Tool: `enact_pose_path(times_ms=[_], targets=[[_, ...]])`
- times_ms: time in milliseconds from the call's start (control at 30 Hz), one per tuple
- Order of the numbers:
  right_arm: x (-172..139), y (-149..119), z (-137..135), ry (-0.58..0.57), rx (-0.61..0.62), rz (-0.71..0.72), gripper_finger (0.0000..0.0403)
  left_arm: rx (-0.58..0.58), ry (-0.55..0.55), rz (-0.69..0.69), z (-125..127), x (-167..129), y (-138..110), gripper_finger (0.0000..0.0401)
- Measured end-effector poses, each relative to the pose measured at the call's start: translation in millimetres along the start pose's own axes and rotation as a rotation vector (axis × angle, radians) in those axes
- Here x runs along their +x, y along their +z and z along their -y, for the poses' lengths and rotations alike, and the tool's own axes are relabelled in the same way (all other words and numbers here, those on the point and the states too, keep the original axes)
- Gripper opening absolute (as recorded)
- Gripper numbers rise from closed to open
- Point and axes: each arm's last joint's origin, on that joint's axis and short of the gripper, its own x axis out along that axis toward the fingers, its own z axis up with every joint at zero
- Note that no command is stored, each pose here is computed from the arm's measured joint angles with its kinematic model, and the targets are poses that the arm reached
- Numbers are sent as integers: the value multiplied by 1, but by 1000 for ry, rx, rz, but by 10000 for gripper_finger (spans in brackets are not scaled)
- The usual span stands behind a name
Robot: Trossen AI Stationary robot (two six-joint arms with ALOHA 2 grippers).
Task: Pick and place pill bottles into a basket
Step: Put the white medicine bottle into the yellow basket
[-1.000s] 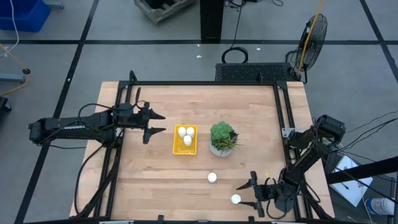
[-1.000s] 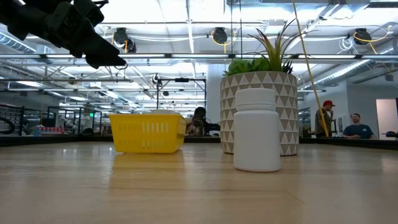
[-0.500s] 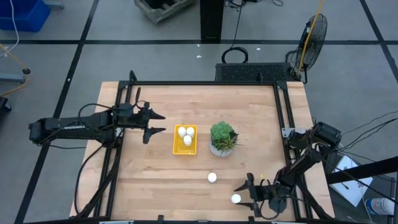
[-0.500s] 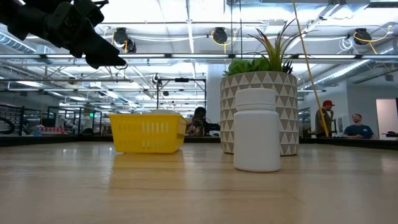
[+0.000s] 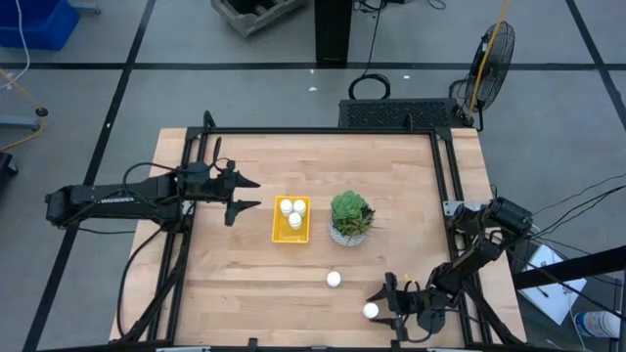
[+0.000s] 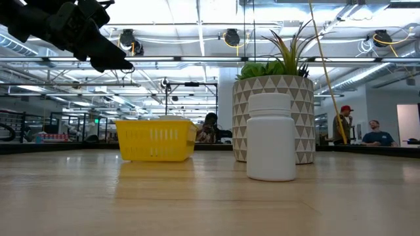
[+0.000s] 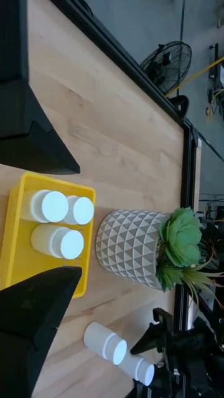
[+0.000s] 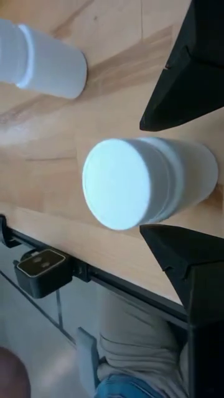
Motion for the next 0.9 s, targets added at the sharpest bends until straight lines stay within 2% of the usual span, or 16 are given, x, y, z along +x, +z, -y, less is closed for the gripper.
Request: enact_pose_path(times_ms=[367, 567, 767, 900], targets=[[0, -1, 0, 10, 9, -11, 249, -1, 0, 0, 0, 0, 0, 255], [9, -14, 2, 19, 27, -36, 249, -1, 0, 0, 0, 0, 0, 255], [12, -16, 2, 38, 55, -37, 249, -3, 0, 6, 0, 0, 1, 255], [12, -16, 2, 38, 58, -39, 236, -3, 0, 7, 0, 0, 1, 255]])
